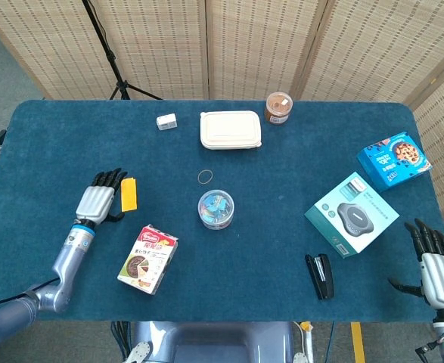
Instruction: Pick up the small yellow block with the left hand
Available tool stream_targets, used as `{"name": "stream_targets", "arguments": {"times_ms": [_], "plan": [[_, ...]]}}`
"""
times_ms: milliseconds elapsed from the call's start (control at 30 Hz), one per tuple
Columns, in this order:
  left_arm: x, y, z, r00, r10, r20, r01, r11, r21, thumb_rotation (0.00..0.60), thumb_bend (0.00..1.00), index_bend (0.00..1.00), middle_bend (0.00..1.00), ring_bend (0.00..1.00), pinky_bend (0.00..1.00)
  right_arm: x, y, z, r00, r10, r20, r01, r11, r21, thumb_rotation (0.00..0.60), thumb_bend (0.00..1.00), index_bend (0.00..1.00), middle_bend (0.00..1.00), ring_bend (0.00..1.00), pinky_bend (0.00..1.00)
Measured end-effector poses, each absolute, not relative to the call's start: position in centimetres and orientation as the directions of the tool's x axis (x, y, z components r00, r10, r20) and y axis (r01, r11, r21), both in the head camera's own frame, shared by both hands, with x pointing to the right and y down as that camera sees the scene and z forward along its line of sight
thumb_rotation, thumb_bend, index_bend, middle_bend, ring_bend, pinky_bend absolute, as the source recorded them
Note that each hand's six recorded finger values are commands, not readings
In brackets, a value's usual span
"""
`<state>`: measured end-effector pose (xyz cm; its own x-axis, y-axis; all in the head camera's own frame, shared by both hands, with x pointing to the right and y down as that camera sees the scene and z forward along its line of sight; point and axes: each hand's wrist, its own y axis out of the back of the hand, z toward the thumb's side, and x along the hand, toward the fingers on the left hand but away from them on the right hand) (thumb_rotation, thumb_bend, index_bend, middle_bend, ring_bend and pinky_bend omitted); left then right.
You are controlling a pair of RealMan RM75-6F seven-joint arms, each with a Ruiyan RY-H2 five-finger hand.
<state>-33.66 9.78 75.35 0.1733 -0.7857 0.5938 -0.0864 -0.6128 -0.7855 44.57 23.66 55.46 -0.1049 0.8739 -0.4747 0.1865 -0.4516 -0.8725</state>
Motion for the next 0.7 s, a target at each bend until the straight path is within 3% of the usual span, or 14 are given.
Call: {"name": "stream_targets", "arguments": {"times_ms": [600, 700], "plan": [[-33.1, 8.3, 76.0, 0.158, -0.793, 0.589, -0.096, -0.606, -0.790, 0.600, 0.21, 0.00, 0.00, 0.00, 0.00, 44.8, 23.6, 55.9, -0.112, 0.866, -0.488, 0.184, -0.465, -0.866, 0.600, 0.00, 0.00, 0.00, 0.00, 0.00], [-33.3, 8.6, 76.1, 0.169, -0.783, 0.598, -0.083, -0.616, -0.783, 0.600, 0.21, 0.07, 0.00, 0.00, 0.00, 44.8, 23.6, 55.8, -0.111, 0.867, -0.486, 0.187, -0.462, -0.867, 0.600, 0.00, 0.00, 0.00, 0.00, 0.00]]}}
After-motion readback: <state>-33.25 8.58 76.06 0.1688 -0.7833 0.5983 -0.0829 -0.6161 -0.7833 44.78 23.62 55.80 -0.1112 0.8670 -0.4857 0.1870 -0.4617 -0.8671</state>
